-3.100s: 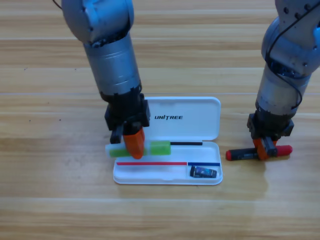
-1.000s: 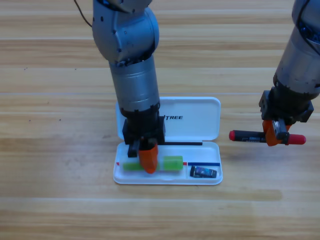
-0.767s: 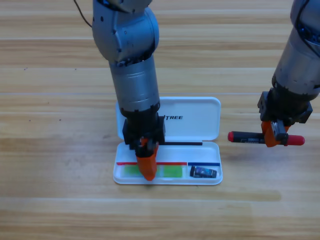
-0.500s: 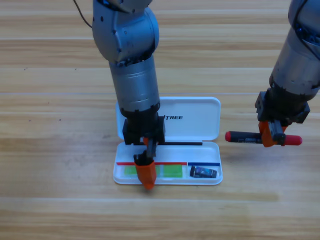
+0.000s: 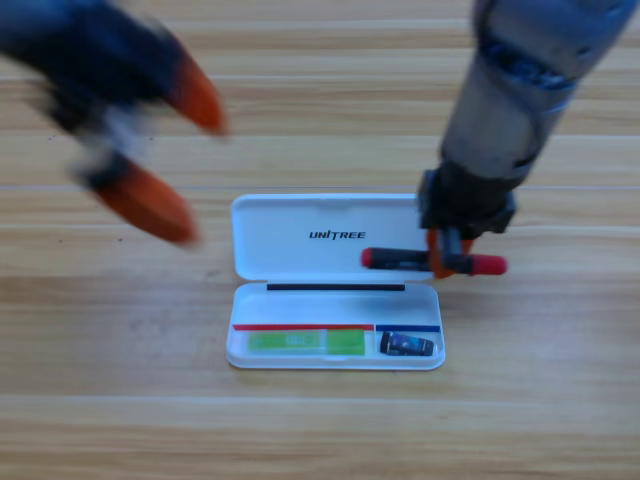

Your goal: Clean up eraser and pencils

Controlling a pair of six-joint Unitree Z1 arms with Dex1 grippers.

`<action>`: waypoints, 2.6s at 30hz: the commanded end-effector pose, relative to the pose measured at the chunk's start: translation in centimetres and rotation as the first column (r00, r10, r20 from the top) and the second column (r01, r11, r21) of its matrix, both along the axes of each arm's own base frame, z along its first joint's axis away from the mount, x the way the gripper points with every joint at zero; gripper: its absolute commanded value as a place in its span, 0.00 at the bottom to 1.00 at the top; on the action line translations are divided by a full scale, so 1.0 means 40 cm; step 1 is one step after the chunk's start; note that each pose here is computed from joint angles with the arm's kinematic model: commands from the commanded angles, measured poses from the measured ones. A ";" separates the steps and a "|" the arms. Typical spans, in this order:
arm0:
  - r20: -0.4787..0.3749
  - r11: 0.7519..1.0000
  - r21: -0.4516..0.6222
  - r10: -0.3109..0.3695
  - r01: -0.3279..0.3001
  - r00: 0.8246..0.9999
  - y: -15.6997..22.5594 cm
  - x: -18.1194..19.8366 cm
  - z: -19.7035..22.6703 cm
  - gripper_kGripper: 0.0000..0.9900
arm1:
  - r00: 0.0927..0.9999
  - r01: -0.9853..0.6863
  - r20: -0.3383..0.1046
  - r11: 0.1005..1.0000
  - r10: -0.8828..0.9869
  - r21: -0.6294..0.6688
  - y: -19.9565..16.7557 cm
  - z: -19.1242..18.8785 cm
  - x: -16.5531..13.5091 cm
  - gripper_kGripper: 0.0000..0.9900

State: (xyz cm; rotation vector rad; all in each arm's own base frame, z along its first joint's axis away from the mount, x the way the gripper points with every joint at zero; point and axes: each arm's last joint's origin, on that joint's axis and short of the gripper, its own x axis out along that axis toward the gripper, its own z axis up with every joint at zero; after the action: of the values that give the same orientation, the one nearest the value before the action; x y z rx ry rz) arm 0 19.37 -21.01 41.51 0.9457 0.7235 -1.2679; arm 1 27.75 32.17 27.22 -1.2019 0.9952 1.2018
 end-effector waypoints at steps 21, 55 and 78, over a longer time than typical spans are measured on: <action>0.222 0.921 -0.306 0.317 -0.242 0.922 0.362 -0.322 0.101 1.00 | 0.999 -0.024 -0.049 0.997 0.020 -0.069 0.200 -0.201 0.029 0.00; 0.316 0.894 -0.317 0.414 -0.316 0.854 0.104 0.001 0.121 1.00 | 0.976 -0.061 -0.146 0.848 0.161 0.526 -0.189 0.312 -0.333 0.98; 0.080 0.831 -0.417 0.437 -0.368 0.896 0.259 0.458 -0.124 0.99 | 0.981 -0.097 -0.065 0.759 0.181 0.644 -0.312 0.368 -0.423 0.99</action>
State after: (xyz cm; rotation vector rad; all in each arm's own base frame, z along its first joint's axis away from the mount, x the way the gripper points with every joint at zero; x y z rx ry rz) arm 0 33.79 -14.12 40.75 0.5798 0.3759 -0.8728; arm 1 11.24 20.78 42.22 -0.6771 0.5060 1.5903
